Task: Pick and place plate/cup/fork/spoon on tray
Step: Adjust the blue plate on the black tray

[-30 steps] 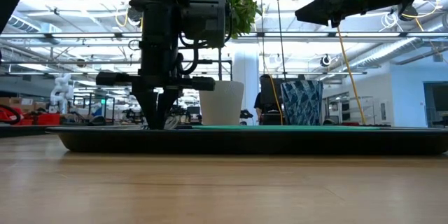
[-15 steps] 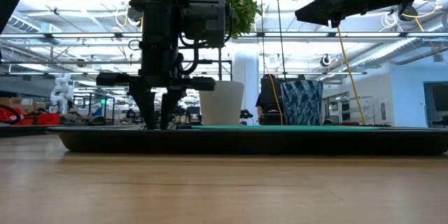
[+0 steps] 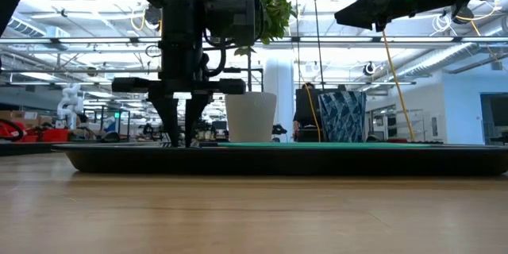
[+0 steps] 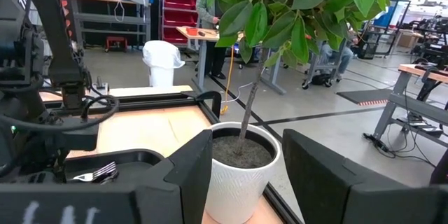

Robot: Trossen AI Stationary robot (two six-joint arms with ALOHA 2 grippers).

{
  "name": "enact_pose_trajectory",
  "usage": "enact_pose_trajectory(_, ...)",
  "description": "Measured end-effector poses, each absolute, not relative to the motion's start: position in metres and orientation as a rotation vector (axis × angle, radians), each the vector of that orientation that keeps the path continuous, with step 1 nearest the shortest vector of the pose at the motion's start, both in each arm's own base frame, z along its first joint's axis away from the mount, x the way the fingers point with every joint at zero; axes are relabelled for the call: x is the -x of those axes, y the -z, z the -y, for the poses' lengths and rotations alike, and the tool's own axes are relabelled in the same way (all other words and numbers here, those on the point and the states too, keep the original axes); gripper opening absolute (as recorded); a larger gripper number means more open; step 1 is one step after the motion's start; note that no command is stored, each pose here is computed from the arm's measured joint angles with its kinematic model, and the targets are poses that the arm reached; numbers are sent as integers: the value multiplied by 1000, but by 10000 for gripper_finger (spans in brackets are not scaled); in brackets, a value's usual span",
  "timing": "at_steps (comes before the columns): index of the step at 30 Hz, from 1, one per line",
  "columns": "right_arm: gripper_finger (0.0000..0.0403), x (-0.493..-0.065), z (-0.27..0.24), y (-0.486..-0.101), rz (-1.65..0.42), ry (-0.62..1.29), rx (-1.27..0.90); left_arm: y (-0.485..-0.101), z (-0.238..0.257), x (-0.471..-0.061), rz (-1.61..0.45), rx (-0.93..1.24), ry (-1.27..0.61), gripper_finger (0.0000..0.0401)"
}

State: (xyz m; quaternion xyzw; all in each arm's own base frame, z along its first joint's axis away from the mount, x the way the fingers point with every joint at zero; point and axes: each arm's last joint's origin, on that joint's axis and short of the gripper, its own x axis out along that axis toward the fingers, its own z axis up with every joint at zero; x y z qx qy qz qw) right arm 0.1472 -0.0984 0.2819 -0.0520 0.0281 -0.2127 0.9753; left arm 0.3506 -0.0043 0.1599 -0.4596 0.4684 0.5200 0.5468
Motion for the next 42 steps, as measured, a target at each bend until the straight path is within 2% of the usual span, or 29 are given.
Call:
enact_pose_trajectory(11, 169, -147, 98, -280, -70, 428, 96, -171, 8, -349, -1069, 1017, -1192, 81)
enact_pose_trajectory(19, 169, -151, 101, -277, -85, 427, 89, -186, 32, -352, -734, 567, -1179, 81)
enact_pose_trajectory(24, 169, -165, 111, -263, -147, 420, 64, -214, 57, -356, -433, 211, -1126, 81)
enact_pose_trajectory(27, 169, -181, 116, -247, -219, 393, 66, -235, 65, -355, -350, 78, -1104, 81)
enact_pose_trajectory(30, 169, -199, 118, -236, -366, 400, 112, -252, 65, -355, -341, 26, -1070, 81)
enact_pose_trajectory(34, 169, -208, 117, -235, -616, 595, 243, -274, 65, -353, -322, -22, -1033, 81)
enact_pose_trajectory(39, 169, -203, 112, -240, -619, 606, 242, -297, 57, -352, -293, -66, -988, 81)
enact_pose_trajectory(42, 169, -197, 109, -246, -595, 617, 209, -298, 48, -356, -286, -72, -873, 81)
